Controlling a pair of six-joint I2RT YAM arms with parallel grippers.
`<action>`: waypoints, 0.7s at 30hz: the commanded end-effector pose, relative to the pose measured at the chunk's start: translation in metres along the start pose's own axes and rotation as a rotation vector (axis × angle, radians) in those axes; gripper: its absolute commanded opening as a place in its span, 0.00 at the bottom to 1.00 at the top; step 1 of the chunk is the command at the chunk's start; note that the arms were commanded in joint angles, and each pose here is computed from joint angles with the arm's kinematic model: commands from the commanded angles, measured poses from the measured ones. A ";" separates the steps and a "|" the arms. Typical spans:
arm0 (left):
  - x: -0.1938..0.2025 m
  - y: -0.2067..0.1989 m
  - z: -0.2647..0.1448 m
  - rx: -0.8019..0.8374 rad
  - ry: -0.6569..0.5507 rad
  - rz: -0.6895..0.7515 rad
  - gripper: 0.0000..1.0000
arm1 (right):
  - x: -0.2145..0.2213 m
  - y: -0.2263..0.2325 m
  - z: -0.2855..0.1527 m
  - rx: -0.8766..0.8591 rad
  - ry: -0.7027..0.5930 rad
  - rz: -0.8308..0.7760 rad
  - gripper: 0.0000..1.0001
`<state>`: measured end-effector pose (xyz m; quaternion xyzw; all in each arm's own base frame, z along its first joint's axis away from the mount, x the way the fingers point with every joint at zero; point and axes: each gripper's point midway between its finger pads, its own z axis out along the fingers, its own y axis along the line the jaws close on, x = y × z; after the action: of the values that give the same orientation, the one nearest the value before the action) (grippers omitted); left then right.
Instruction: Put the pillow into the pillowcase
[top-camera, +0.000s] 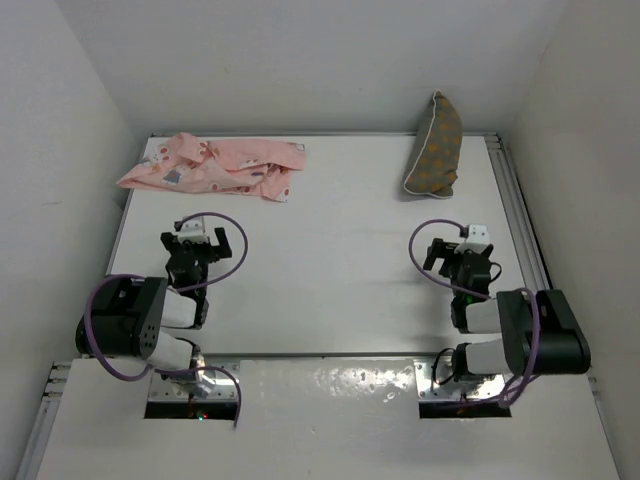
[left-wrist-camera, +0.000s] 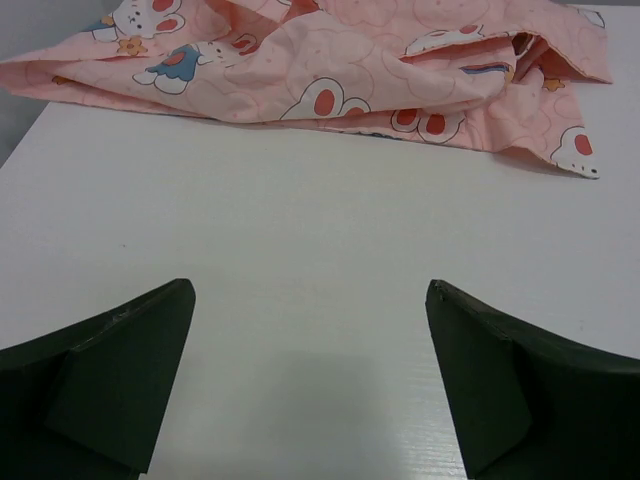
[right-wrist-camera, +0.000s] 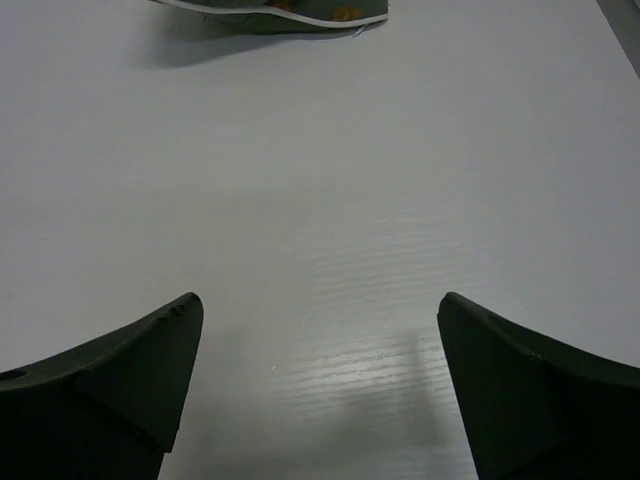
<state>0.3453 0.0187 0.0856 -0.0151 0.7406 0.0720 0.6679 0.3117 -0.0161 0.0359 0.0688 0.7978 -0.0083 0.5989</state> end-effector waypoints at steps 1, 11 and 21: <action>-0.021 0.000 0.006 -0.001 -0.074 -0.019 1.00 | -0.006 0.011 -0.003 -0.021 0.015 -0.060 0.99; -0.049 -0.067 0.010 0.493 0.013 0.264 1.00 | -0.248 0.054 0.038 0.243 -0.129 -0.179 0.99; -0.124 -0.003 0.113 0.189 0.521 0.603 0.98 | -0.242 0.060 0.179 0.154 0.358 0.216 0.99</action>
<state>0.4893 -0.0206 0.2591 0.2766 0.7483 0.1647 0.5801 0.5714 0.0039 0.3294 0.1085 0.7948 0.0252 0.5966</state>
